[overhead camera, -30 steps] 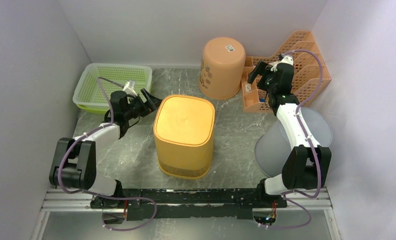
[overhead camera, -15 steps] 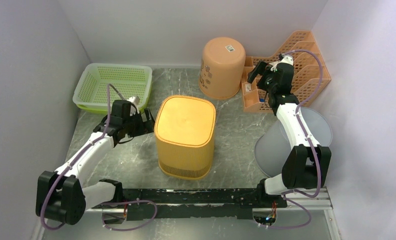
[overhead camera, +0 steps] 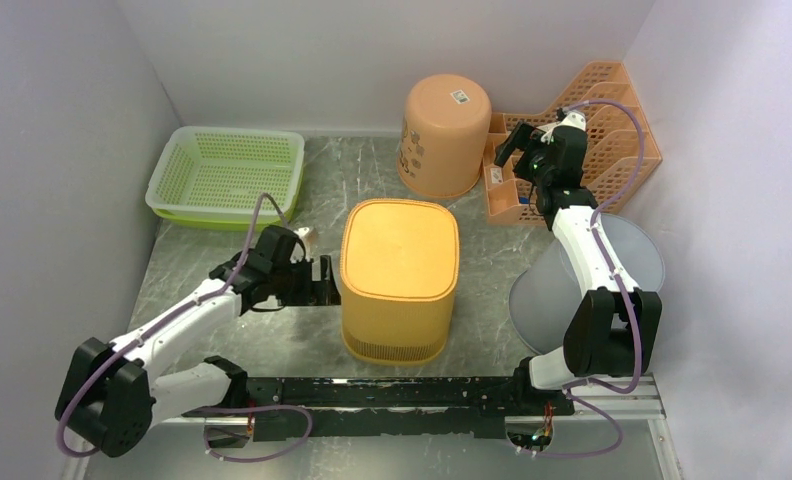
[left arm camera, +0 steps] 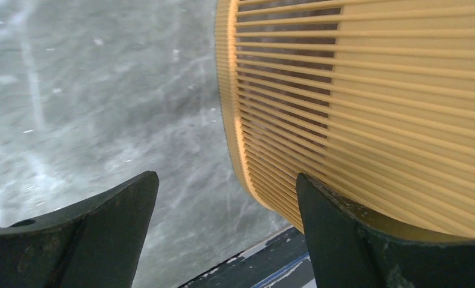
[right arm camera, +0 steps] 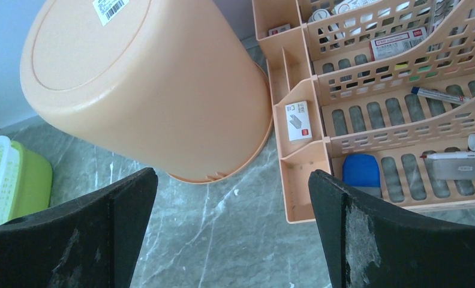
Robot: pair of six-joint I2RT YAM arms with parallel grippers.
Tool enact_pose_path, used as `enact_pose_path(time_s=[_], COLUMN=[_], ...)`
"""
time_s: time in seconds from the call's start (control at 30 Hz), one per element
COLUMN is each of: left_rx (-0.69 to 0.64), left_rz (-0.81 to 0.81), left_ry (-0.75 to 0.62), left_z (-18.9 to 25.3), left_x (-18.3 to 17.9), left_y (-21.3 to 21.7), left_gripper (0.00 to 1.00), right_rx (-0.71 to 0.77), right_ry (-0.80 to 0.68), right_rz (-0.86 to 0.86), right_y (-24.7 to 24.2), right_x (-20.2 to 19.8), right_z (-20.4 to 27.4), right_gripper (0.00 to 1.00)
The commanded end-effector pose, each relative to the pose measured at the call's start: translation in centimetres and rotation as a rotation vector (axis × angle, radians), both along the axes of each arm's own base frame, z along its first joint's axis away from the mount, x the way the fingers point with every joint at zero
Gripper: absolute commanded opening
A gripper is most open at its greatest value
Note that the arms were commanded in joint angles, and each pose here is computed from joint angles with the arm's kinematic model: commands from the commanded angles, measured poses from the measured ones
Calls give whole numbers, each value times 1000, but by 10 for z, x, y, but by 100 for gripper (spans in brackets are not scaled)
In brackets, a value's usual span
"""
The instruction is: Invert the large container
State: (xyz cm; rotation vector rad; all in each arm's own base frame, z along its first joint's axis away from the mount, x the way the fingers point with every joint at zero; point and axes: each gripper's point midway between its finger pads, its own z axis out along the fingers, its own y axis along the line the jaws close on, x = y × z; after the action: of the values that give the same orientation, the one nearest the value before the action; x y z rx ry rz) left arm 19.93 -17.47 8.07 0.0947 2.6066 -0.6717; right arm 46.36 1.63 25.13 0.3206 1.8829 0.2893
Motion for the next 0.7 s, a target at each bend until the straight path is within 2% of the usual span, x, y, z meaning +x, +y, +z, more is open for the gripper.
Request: enact_pose_path(time_s=[0.0,0.27,0.53,0.67], left_rx=[-178,-264,-317,-322], left_rz=[-93,-159,-243,-295], left_ry=[-2,-42,-61,-56], left_z=[10,10,14,12], left_x=[2,51,86,95], left_y=[-47,-107,-170,-202], left_gripper=[96,96,96,95], right_rx=[-5,7,41,65], right_ry=[-32,-111,-292,-349], right_rz=[-7,-4,-13,46], right_y=[-4,-3,-2,9], right_x=[5,11,12,10], right_z=[13,48,121,148], right_gripper=[100,100,100,100])
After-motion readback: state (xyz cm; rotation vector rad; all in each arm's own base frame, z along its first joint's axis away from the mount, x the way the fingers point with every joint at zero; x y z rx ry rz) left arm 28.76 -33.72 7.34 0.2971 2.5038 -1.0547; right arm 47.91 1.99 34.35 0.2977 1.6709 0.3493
